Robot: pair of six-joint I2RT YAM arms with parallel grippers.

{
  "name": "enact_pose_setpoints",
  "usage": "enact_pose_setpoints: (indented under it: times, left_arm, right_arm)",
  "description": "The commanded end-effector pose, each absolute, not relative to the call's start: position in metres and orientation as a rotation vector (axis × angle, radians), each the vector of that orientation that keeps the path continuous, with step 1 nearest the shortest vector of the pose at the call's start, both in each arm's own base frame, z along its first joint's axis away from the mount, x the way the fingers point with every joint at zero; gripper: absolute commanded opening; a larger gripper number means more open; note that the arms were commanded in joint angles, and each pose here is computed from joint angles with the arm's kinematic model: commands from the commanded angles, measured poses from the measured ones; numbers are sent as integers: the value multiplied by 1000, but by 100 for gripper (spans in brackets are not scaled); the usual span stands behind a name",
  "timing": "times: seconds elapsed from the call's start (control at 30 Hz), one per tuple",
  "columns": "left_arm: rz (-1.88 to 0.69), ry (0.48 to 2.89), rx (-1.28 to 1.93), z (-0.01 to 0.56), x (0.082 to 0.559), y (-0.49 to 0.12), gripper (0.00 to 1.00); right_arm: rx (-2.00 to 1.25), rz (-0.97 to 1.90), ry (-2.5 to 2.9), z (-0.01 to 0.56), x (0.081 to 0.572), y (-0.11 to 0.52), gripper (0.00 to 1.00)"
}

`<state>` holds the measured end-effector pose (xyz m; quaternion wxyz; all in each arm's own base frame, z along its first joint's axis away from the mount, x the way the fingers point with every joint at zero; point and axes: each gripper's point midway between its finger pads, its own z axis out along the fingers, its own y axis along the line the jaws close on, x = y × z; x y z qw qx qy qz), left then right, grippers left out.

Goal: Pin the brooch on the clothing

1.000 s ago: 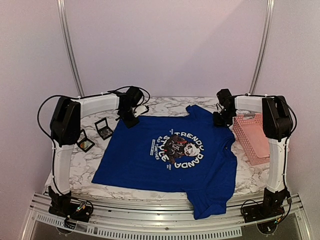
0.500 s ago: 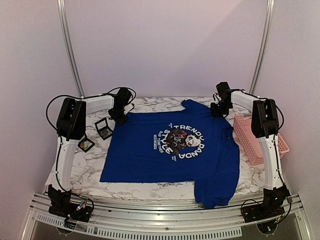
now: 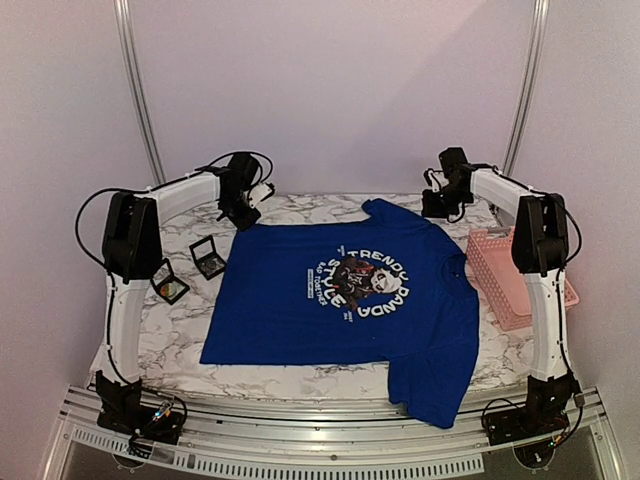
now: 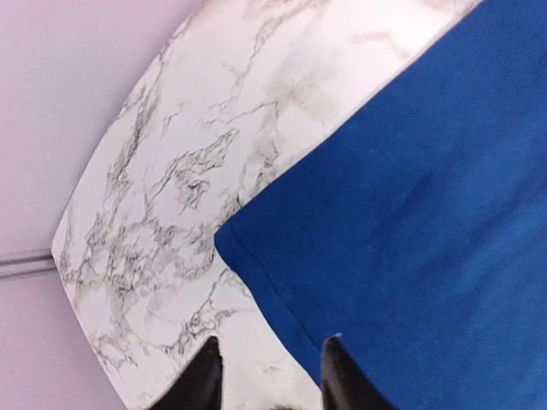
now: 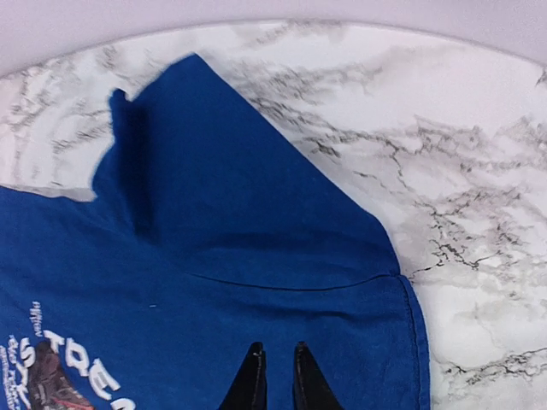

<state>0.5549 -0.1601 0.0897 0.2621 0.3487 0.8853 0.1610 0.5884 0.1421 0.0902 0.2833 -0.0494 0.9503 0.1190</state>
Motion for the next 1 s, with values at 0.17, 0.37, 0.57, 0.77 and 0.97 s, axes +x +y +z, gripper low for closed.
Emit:
enact_pose_setpoints:
  times: [0.17,0.37,0.57,0.77,0.97]
  left_arm:
    - [143,2445,1242,187,410,-153,94]
    - [216,2613,1279,160,319,-88,100]
    - [160,2561,1232,144,313,-87,86]
    - [263,2603,889,123,386,-85,67]
    - [219,2641,590,106,423,-87,61]
  right_arm:
    - [-474,628,2306,223,496,258,51]
    - [-605,757,2261,224,438,305,95]
    - [-569,813,2308,204,418,312,97]
    - [-529,791,2332,195,409,307,97]
    - [-510,770,2324,199,400,299,97]
